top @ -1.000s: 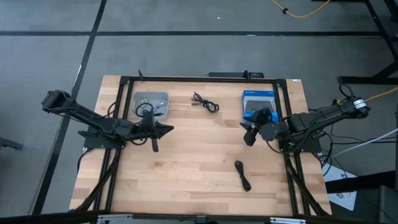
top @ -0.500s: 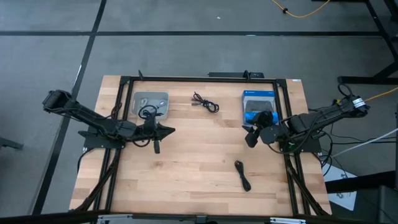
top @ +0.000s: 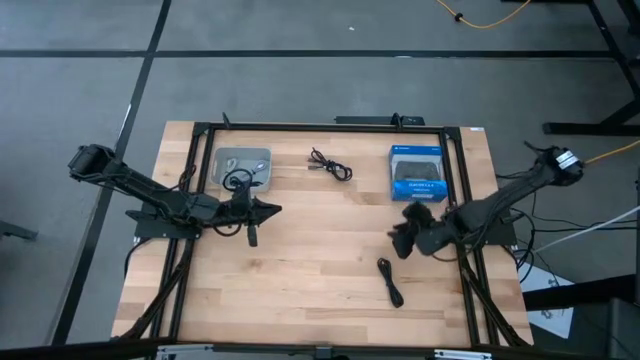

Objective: Pick and place USB-C Cables
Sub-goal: Put the bottom black charger cable into the gray bin

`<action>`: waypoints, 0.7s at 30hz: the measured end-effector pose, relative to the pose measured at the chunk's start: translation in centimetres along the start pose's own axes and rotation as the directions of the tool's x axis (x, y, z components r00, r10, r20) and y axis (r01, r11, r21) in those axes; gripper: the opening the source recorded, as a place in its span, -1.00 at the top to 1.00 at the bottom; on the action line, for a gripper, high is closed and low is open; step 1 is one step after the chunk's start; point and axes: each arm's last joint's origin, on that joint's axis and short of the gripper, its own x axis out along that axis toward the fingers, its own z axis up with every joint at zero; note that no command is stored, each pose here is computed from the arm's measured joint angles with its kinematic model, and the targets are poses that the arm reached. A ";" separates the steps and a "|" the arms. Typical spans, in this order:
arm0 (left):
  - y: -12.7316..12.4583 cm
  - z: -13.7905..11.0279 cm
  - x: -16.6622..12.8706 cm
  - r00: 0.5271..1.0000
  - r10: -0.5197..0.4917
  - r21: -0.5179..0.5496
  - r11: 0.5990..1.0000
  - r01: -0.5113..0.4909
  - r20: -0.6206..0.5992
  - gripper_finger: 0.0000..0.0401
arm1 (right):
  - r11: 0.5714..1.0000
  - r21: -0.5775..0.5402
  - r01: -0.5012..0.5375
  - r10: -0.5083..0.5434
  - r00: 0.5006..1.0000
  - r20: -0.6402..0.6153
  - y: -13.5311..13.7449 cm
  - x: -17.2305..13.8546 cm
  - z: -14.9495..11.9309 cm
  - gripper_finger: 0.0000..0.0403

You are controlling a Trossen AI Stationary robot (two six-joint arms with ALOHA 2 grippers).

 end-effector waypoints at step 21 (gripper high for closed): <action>0.0 0.0 0.0 1.000 0.001 0.002 1.000 -0.001 0.000 1.00 | 0.967 -0.074 0.244 -0.253 0.893 -0.373 9.5 2.6 -6.5 0.21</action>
